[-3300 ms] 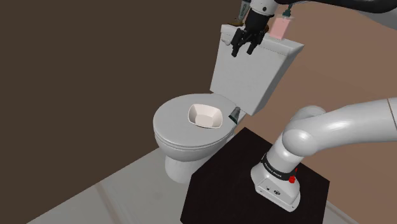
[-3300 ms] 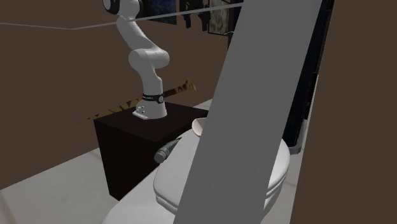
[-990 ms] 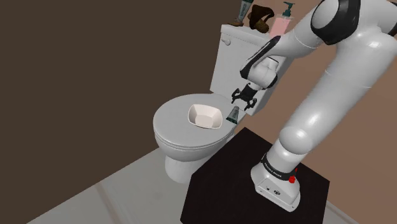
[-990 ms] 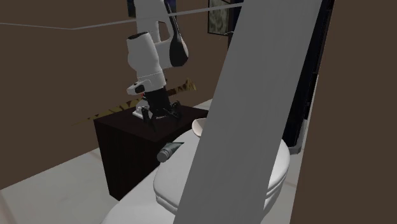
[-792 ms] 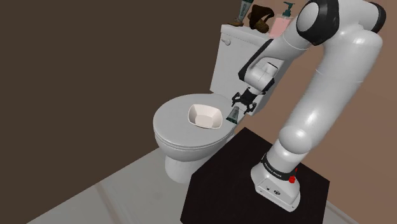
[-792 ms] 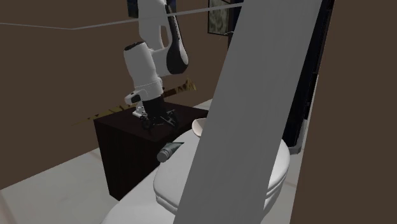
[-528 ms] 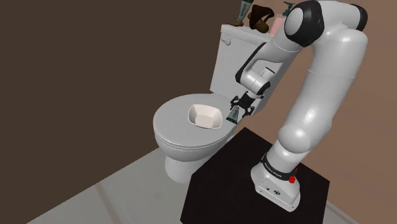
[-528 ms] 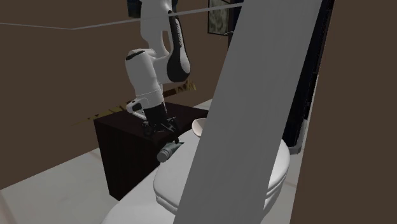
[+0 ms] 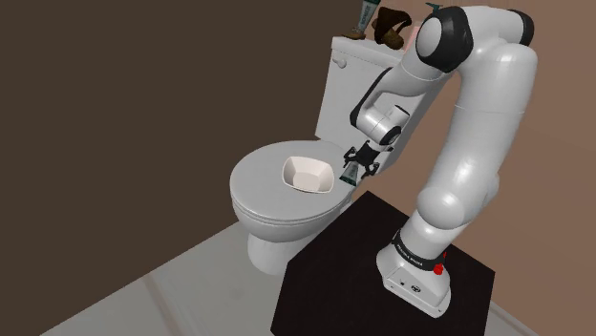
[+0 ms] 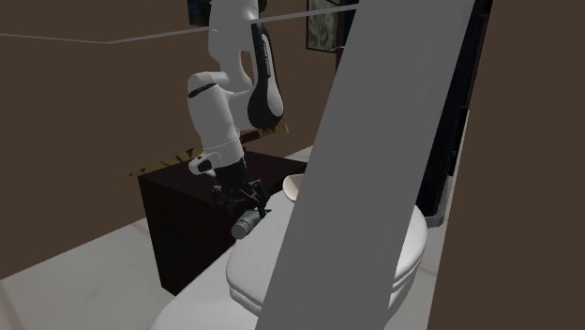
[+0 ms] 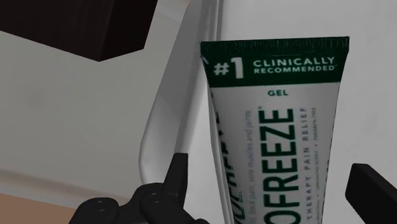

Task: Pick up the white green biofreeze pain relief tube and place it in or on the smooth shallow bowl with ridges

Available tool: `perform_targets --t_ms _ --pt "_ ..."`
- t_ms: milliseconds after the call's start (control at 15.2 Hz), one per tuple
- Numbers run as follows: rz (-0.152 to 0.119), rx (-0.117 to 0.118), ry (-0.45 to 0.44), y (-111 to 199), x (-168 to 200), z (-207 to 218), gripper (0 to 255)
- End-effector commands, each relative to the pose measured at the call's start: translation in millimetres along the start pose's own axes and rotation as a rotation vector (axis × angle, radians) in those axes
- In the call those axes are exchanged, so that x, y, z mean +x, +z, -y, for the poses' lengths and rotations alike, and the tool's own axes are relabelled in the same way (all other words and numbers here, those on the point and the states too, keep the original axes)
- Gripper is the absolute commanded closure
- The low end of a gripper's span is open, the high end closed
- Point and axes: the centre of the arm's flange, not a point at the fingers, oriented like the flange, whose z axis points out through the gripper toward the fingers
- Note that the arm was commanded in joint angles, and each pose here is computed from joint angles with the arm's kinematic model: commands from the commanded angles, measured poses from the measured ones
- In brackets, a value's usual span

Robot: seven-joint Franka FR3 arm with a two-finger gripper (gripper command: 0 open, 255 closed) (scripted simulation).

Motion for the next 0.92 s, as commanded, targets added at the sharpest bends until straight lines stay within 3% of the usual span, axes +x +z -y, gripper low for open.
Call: perform_targets --t_ms 0,66,132,858 --pt "0.0 0.0 0.0 0 0 0 0" --pt "0.0 0.0 0.0 0 0 0 0" --pt "0.0 0.0 0.0 0 0 0 255" --pt "0.0 0.0 0.0 -10 -1 3 255"
